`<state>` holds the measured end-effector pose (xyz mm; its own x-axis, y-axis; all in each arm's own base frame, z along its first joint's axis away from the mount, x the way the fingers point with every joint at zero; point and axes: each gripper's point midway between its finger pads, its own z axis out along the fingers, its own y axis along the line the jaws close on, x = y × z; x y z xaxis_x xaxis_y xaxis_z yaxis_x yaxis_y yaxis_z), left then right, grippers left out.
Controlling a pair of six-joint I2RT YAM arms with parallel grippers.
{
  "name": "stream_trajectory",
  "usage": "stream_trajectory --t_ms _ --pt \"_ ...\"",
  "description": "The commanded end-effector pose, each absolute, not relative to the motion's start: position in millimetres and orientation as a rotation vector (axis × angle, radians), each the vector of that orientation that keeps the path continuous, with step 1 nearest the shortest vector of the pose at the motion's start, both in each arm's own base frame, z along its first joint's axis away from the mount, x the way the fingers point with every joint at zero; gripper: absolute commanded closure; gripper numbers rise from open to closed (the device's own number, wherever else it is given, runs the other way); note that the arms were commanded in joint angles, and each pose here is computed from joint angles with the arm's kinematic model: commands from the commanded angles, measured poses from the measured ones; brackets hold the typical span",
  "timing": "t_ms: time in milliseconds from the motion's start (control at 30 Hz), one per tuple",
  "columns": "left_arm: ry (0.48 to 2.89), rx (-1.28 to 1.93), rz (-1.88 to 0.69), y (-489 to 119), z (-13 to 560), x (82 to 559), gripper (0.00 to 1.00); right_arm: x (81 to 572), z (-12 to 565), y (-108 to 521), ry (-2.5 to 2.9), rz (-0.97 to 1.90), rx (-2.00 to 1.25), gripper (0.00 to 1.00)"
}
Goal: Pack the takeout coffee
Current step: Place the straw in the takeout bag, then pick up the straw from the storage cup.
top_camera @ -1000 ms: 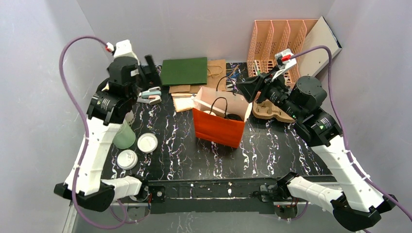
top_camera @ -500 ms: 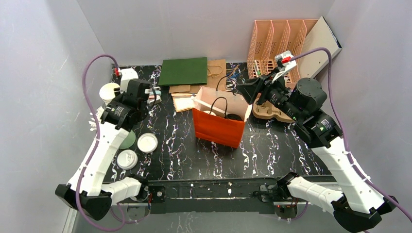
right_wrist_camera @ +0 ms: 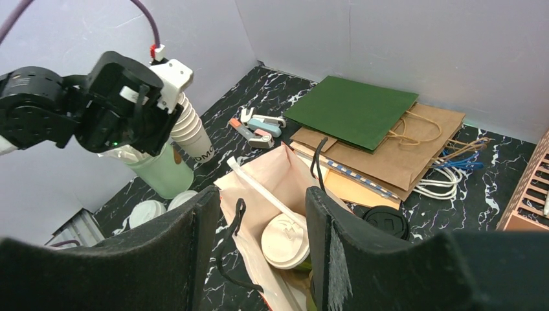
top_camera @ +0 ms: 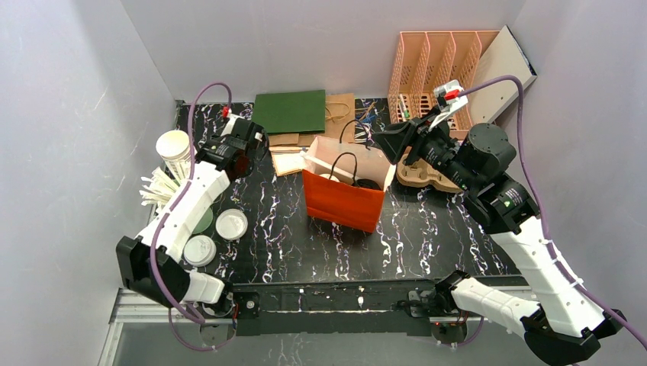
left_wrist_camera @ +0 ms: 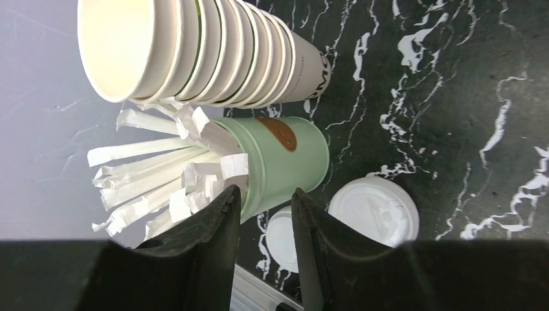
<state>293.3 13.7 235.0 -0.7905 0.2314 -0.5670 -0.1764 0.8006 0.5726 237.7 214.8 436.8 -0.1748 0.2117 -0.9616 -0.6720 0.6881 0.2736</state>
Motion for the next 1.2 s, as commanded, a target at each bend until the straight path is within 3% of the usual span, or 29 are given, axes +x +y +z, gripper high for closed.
stream_trajectory --t_ms 0,267,833,1000,1167 --pt "2.305 0.064 0.992 30 242 293 0.66 237 450 212 1.496 0.815 -0.394 0.4" --pt "2.281 0.096 1.166 39 237 299 0.64 237 450 211 1.497 0.81 -0.391 0.4" --pt "2.322 0.084 1.211 51 217 310 0.63 234 450 215 1.489 0.829 -0.415 0.4" --pt "2.294 0.051 1.274 58 220 311 0.66 235 451 216 1.492 0.827 -0.414 0.4" --pt "2.277 0.015 1.301 65 224 310 0.77 235 449 216 1.494 0.827 -0.418 0.4"
